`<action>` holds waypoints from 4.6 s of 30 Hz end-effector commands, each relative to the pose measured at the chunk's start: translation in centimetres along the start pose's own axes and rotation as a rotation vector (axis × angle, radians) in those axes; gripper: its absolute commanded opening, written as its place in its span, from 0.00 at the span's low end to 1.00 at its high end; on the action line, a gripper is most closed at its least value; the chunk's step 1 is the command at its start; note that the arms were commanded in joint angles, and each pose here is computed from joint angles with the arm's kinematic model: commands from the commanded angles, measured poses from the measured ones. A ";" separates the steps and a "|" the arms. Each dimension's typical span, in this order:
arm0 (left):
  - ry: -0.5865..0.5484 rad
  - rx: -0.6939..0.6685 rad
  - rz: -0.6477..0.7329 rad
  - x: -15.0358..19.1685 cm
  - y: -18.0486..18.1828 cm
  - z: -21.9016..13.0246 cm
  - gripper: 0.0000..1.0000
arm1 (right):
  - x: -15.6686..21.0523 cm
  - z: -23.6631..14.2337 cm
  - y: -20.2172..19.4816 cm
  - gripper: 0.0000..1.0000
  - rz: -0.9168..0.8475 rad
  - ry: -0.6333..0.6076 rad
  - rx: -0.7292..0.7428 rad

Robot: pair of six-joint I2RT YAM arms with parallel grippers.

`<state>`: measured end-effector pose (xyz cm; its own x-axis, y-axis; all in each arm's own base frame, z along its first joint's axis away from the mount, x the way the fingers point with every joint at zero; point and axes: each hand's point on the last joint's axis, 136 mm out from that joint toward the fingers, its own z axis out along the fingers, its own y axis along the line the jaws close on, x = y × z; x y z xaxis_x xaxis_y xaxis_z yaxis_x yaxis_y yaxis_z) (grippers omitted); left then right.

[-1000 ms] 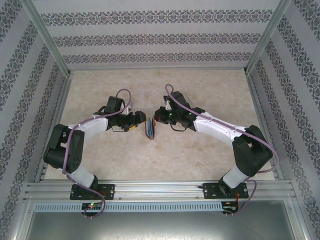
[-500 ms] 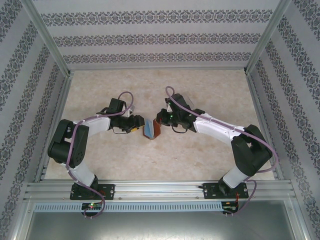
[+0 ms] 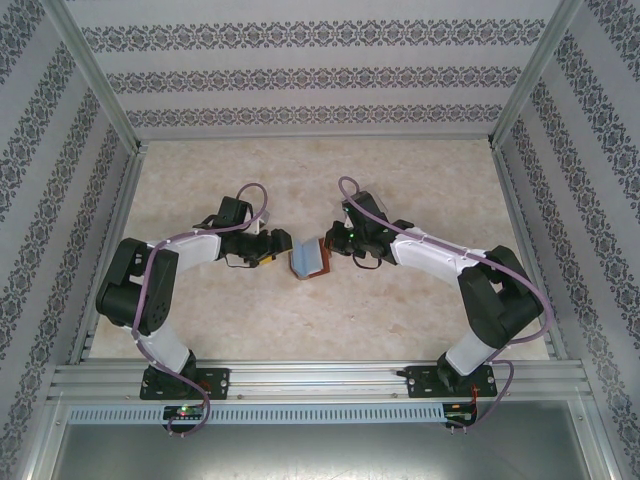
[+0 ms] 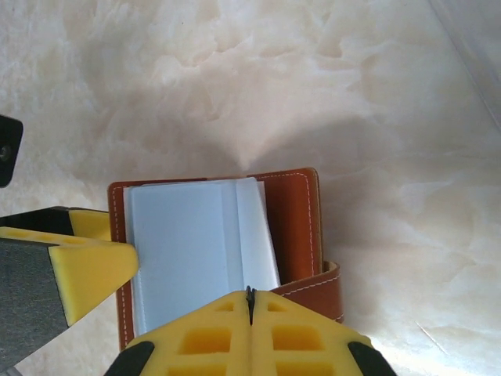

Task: Put the credit cards into the card holder
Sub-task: Open the card holder at the center of the table.

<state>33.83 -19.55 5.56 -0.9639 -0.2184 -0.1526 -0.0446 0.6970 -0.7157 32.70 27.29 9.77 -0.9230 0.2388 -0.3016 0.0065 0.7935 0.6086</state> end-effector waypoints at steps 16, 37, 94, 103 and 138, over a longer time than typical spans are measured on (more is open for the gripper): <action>-0.007 0.000 0.034 -0.6 0.0 0.1 0.76 | -0.8 -2.1 -0.5 0.35 -0.136 -0.078 0.098; -0.007 0.054 0.003 -0.2 -0.4 0.4 0.78 | 3.8 1.0 6.3 0.51 -0.229 -0.015 -0.090; -0.122 0.209 0.030 -1.8 -2.5 -1.3 0.66 | 4.7 5.6 0.7 0.62 -0.185 0.054 0.022; -0.094 0.202 0.018 -1.4 -1.9 -0.5 0.51 | 4.5 5.5 0.8 0.62 -0.177 0.050 0.017; -0.022 0.130 0.078 0.1 -1.7 0.0 0.00 | 3.4 -0.4 2.9 0.79 -0.381 -0.165 0.005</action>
<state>33.57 -20.44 5.63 -0.9599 -0.1956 -0.2009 0.0395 0.6151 -0.7875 29.58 29.97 9.99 -0.8300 0.0549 -0.5550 -0.2692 0.8320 0.4850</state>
